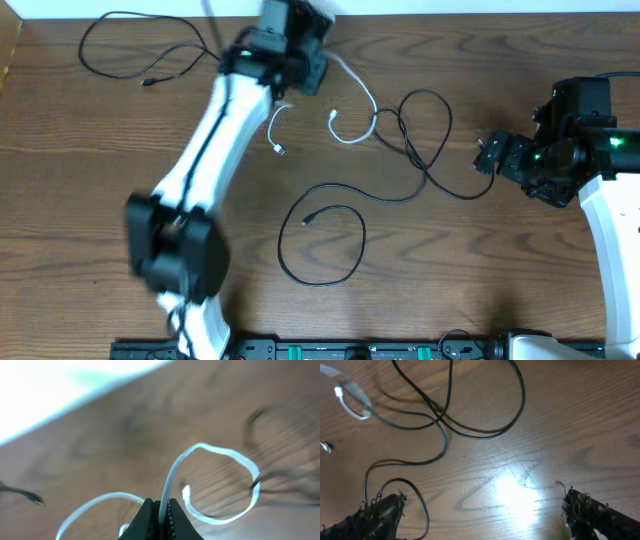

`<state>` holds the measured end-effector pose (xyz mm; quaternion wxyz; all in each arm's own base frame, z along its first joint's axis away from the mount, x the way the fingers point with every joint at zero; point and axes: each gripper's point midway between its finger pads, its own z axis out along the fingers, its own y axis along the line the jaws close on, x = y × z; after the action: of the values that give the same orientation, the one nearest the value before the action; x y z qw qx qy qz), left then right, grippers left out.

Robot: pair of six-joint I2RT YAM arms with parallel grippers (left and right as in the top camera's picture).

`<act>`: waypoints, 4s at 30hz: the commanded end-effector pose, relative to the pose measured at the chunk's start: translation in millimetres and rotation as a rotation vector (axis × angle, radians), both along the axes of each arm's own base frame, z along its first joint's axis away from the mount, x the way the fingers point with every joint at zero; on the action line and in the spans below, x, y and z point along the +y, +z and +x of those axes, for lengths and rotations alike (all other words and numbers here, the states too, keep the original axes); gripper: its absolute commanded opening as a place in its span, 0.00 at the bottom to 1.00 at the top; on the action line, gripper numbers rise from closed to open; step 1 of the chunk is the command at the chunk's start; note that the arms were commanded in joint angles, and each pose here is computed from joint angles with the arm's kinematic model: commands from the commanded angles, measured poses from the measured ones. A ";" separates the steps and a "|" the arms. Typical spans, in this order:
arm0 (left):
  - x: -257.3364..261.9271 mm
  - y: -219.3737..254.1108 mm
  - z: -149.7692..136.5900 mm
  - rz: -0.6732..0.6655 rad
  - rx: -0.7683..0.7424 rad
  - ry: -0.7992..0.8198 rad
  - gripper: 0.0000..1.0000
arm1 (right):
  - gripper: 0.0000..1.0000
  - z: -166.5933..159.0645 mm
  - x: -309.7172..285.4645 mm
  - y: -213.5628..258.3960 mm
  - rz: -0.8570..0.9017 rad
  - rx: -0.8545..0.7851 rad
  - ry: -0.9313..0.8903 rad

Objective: Untangle cables
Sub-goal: 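Lift the white cable upward out of the black loops with the left gripper, then carry the white cable to the top-left and lay it down with the left gripper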

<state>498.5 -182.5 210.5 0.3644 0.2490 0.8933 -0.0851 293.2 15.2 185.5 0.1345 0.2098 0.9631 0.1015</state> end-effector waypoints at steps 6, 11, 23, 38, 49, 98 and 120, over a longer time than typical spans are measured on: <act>-31.4 127.0 -55.7 -0.162 -0.208 -0.090 0.08 | 0.99 2.8 0.6 2.4 0.005 -0.013 0.003; -39.3 173.1 -74.7 -0.210 -0.323 -0.120 0.07 | 0.99 2.7 0.6 2.4 0.005 -0.012 0.003; -41.7 239.4 -67.1 -0.474 -0.454 -0.016 0.08 | 0.99 -0.4 0.7 1.4 0.005 0.001 0.003; -18.5 303.6 -59.9 -0.538 -0.709 0.091 0.07 | 0.99 -0.1 0.7 1.5 0.006 0.000 0.003; -27.5 284.1 -52.3 -0.658 -0.572 0.133 0.07 | 0.99 -0.8 1.9 1.5 0.012 0.002 0.006; 95.4 215.0 -0.1 -0.350 -0.514 0.492 0.07 | 0.99 3.5 6.7 3.7 0.032 -0.022 0.039; 215.5 144.2 21.9 -0.834 -0.096 0.517 0.08 | 0.99 11.8 6.5 6.7 0.030 -0.058 0.038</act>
<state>522.8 47.7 356.9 0.5136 -0.1717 0.7997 -0.2592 302.8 21.2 189.7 0.1520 0.1967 0.9609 0.1220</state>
